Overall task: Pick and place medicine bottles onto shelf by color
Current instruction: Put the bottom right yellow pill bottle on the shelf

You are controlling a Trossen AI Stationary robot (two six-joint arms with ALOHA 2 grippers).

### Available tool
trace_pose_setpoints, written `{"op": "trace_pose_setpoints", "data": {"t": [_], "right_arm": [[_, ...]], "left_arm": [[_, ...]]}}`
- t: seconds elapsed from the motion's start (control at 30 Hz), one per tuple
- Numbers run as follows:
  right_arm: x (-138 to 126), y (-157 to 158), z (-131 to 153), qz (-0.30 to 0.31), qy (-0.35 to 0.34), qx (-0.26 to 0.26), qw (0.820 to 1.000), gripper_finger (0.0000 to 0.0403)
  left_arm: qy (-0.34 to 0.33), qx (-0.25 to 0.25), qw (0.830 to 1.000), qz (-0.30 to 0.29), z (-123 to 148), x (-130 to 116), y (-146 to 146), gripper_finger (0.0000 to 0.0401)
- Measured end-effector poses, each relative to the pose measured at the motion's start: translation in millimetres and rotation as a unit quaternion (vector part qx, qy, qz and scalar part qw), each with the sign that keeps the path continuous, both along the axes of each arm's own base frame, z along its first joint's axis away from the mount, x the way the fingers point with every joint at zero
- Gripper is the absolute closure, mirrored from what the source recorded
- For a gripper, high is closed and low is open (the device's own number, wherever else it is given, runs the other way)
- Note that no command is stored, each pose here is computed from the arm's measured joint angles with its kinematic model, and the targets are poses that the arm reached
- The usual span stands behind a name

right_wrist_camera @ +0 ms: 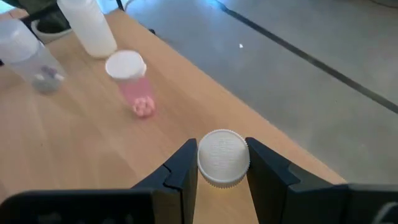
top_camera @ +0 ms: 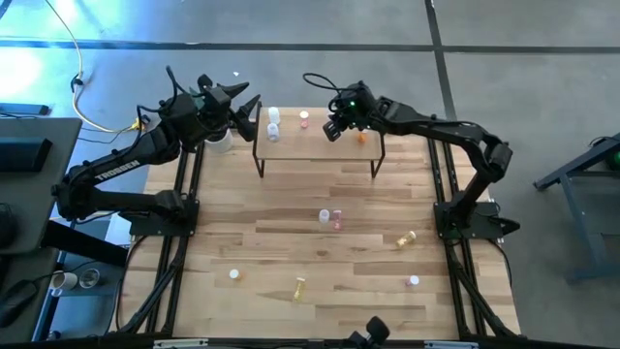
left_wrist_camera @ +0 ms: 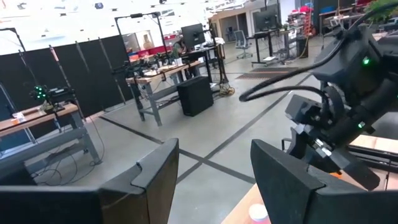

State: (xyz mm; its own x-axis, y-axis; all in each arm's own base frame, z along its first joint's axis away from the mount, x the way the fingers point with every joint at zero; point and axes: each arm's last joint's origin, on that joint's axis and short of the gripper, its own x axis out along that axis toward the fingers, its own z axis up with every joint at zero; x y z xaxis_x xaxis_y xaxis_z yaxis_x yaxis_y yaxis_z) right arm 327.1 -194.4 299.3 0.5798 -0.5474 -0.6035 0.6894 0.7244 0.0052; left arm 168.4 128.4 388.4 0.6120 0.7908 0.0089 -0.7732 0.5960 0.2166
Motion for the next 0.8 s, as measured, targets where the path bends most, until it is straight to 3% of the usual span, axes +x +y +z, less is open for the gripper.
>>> {"op": "trace_pose_setpoints", "data": {"t": [0.8], "right_arm": [[2.1, 0.4, -9.1, 0.011, 0.029, 0.005, 0.999, 0.0304]], "left_arm": [[0.000, 0.000, 1.000, -0.001, 0.0, -0.4, 0.7, 0.0213]]}}
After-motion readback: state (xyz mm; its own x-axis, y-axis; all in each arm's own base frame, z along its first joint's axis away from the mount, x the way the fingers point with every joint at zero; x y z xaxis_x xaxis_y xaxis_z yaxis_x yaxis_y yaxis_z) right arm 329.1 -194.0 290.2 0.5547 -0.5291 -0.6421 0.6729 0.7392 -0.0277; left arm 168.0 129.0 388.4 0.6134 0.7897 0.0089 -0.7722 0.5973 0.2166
